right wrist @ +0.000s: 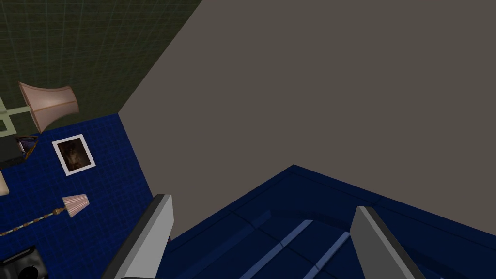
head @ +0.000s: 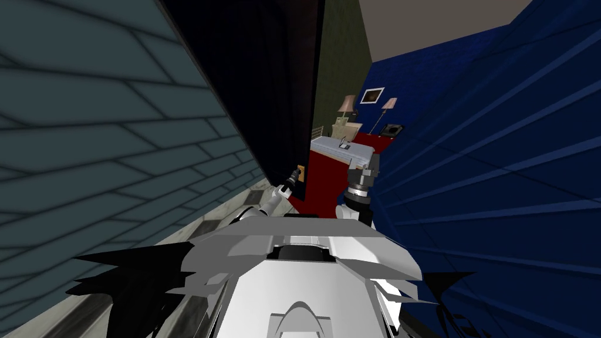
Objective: Push the door open
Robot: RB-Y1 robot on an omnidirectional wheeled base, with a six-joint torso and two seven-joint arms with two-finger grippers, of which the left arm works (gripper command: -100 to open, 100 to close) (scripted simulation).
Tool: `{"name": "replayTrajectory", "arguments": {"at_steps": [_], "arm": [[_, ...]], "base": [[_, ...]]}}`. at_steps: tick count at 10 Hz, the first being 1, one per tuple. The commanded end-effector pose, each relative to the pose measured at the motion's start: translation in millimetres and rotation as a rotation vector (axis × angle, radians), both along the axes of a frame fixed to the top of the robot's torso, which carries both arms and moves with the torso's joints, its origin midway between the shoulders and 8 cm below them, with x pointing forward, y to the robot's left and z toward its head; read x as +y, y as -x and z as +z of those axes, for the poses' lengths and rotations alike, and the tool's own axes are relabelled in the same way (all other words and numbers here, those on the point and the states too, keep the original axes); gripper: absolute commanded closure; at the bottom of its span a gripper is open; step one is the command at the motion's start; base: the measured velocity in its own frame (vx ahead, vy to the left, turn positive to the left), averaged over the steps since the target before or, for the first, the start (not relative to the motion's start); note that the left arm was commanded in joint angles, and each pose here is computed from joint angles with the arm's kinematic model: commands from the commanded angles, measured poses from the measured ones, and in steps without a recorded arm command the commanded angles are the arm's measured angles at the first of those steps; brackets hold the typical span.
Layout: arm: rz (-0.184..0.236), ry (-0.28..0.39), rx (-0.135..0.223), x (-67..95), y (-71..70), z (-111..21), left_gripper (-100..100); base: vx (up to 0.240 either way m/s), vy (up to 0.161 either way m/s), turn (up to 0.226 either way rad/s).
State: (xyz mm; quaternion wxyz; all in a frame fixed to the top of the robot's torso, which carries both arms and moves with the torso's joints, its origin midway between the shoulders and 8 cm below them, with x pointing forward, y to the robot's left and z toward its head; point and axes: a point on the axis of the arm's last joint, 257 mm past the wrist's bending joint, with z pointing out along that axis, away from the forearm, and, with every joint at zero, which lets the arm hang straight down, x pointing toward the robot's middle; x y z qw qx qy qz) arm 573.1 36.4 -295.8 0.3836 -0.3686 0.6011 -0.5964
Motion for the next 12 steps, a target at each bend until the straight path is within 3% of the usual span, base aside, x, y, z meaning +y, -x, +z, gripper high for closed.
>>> {"name": "replayTrajectory", "arguments": {"at_steps": [1, 5, 6, 10, 11, 12], "arm": [[0.001, -0.001, 0.003, 0.6, 0.4, -1.4, 100], [0.001, -0.001, 0.003, 0.6, 0.4, -1.4, 100], [0.016, -0.018, 0.003, 10.2, 0.0, -4.9, 100], [0.044, -0.04, -0.005, 24.1, -1.4, -5.9, 100], [0.03, -0.032, 0.0, 18.2, 0.9, -5.9, -100], [0.03, -0.032, 0.0, 18.2, 0.9, -5.9, -100]], "base": [[-0.02, 0.018, -0.009], [-0.012, 0.007, 0.001], [0.093, -0.017, 0.097], [0.184, -0.061, 0.13], [-0.013, 0.005, 0.041], [-0.145, 0.049, -0.043]]}}
